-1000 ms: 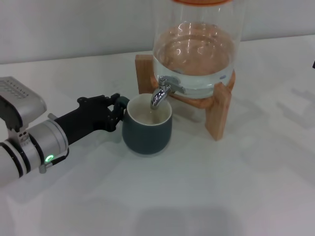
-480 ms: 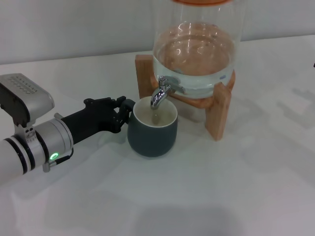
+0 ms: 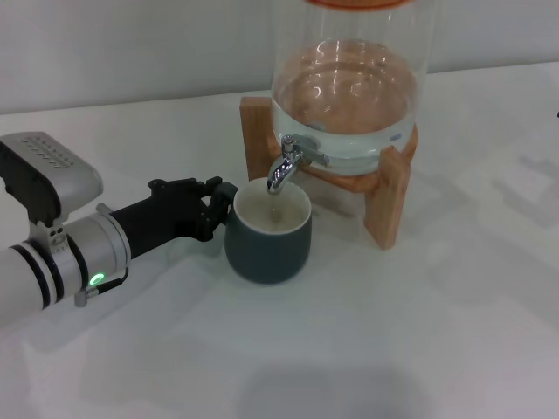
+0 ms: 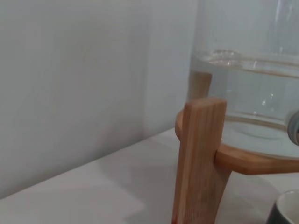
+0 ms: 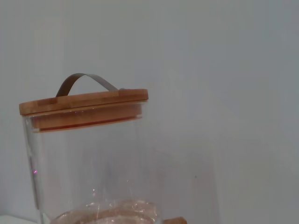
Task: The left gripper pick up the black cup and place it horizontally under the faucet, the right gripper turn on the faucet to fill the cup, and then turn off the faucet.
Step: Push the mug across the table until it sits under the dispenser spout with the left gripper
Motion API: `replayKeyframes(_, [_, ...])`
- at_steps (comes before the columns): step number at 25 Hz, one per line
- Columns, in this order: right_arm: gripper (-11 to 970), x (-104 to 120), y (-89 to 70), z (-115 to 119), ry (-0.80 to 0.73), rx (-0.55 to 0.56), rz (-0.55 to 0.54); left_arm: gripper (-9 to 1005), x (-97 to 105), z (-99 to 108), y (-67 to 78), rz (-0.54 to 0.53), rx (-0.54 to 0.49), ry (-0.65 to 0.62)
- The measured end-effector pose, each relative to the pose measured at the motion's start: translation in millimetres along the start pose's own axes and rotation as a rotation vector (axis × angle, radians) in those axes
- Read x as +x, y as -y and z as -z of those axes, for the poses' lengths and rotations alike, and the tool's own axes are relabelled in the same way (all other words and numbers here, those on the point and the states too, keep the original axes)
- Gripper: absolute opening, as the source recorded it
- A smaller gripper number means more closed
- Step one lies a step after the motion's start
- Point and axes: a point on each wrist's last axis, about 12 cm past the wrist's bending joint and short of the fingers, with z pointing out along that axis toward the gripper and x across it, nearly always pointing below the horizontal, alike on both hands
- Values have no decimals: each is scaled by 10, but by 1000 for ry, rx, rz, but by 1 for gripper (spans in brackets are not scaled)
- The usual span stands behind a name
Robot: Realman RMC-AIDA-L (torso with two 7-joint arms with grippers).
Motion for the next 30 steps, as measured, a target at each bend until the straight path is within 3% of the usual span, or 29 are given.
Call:
replayKeyframes(10, [721,4,-2,8,9,3,-4,215,9,-14,13,-2,1,-9])
replayKeyframes(23, [720,17,-2,23,10,7,-8,409,14,2,-4,17,-13,0])
replayKeyframes(30, [720,17,-4,23,10,6,-8,409,27,11,-5,21,-13,-3])
